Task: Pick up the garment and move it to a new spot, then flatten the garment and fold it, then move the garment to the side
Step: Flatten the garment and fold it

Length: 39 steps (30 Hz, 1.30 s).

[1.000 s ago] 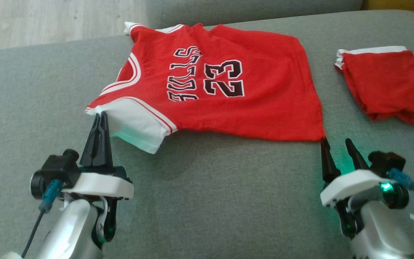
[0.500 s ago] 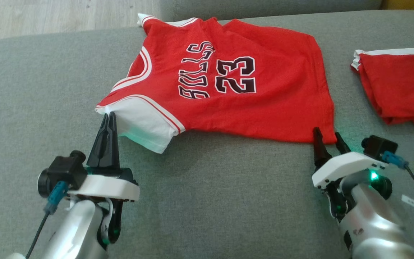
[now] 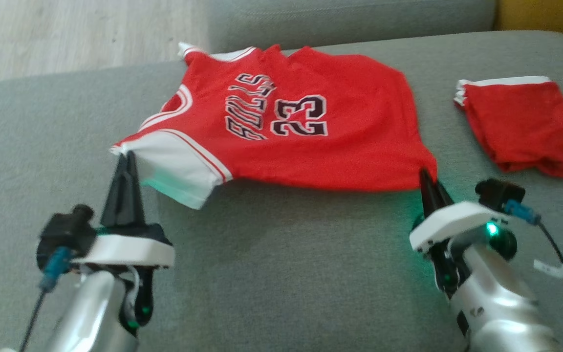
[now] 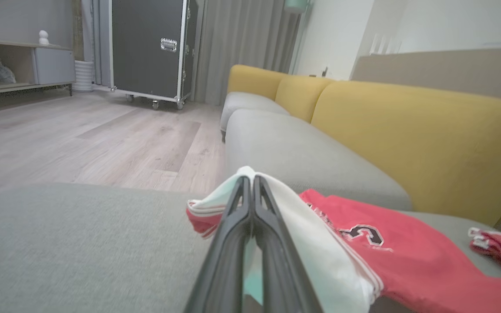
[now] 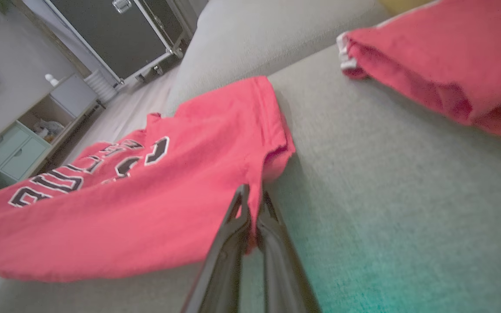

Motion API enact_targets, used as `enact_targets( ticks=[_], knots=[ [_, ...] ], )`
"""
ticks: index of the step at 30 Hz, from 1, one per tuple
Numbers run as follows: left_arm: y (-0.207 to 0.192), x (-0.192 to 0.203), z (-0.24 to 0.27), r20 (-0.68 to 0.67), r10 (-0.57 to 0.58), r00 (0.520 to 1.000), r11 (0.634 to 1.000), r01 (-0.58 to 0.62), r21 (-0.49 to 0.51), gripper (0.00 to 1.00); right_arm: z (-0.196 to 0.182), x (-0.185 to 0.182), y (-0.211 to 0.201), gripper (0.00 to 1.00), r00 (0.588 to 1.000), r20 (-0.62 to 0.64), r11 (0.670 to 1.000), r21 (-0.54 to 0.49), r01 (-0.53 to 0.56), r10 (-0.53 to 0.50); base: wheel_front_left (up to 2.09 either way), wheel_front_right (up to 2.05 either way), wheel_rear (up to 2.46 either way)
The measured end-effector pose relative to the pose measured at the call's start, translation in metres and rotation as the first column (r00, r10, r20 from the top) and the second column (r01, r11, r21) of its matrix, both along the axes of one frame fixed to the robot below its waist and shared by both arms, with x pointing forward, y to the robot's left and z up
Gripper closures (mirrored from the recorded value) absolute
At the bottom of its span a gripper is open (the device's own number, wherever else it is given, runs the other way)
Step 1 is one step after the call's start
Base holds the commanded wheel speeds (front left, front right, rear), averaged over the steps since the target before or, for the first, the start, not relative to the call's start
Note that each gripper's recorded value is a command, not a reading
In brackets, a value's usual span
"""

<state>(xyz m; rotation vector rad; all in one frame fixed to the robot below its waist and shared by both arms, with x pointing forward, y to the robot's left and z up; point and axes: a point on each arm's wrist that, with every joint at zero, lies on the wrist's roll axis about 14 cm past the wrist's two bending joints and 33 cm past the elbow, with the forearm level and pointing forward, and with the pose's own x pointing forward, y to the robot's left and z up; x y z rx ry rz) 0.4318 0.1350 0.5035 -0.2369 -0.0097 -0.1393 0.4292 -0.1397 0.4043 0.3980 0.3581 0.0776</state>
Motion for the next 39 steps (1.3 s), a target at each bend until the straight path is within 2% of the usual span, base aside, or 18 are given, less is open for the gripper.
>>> enact_targets(
  ticks=[3,5,6,10,14,17,20,23,27,31,34,39],
  knots=[
    [0.002,0.004,0.019,0.049,0.007,0.999,0.999,-0.004,-0.053,1.0,0.034,0.011,0.0,1.0,0.993,0.116,1.0,0.003,-0.003,0.002,0.0,0.0,0.0],
    [0.004,0.007,0.037,0.088,0.022,0.996,0.99,-0.009,-0.142,1.0,0.067,0.021,0.0,1.0,0.975,0.221,1.0,-0.003,-0.008,0.009,0.0,0.0,0.0],
    [0.004,0.008,0.048,0.116,0.021,0.993,0.988,-0.003,-0.151,1.0,0.086,0.026,0.001,1.0,0.96,0.28,1.0,-0.008,-0.011,0.013,0.0,0.0,0.0],
    [0.007,0.017,0.119,0.289,0.029,0.957,0.977,0.034,-0.208,1.0,0.169,0.036,-0.001,1.0,0.859,0.511,0.999,-0.048,-0.018,0.04,0.0,0.0,0.0],
    [0.014,0.011,0.204,0.474,0.062,0.878,0.951,0.092,-0.295,1.0,0.243,0.028,-0.005,1.0,0.726,0.684,0.996,-0.093,-0.012,0.072,0.0,0.0,0.0],
    [0.018,-0.004,0.242,0.557,0.074,0.827,0.939,0.131,-0.318,1.0,0.283,0.017,-0.008,1.0,0.643,0.759,0.992,-0.13,0.004,0.097,0.0,0.0,0.0],
    [0.02,-0.02,0.266,0.603,0.081,0.793,0.93,0.159,-0.333,1.0,0.312,0.005,-0.01,1.0,0.586,0.803,0.989,-0.146,0.019,0.107,0.0,0.0,0.0],
    [0.022,-0.028,0.277,0.615,0.084,0.784,0.919,0.177,-0.351,1.0,0.325,-0.001,-0.014,1.0,0.565,0.818,0.988,-0.153,0.035,0.106,0.0,0.0,0.0],
    [0.022,-0.025,0.277,0.585,0.058,0.809,0.923,0.18,-0.34,1.0,0.321,-0.001,-0.019,1.0,0.595,0.795,0.98,-0.187,0.062,0.114,0.0,0.0,0.0],
    [0.026,0.007,0.259,0.49,0.026,0.871,0.942,0.142,-0.303,1.0,0.301,0.017,-0.019,1.0,0.67,0.73,0.97,-0.233,0.061,0.134,0.0,0.0,0.0],
    [0.028,0.048,0.243,0.406,0.001,0.914,0.956,0.119,-0.27,1.0,0.285,0.048,-0.014,1.0,0.726,0.669,0.963,-0.267,0.036,0.158,0.0,0.0,0.0],
    [0.039,0.121,0.223,0.318,-0.018,0.948,0.984,0.073,-0.163,1.0,0.292,0.117,-0.008,1.0,0.748,0.632,0.944,-0.33,0.024,0.202,0.0,0.0,0.0]
  ],
)
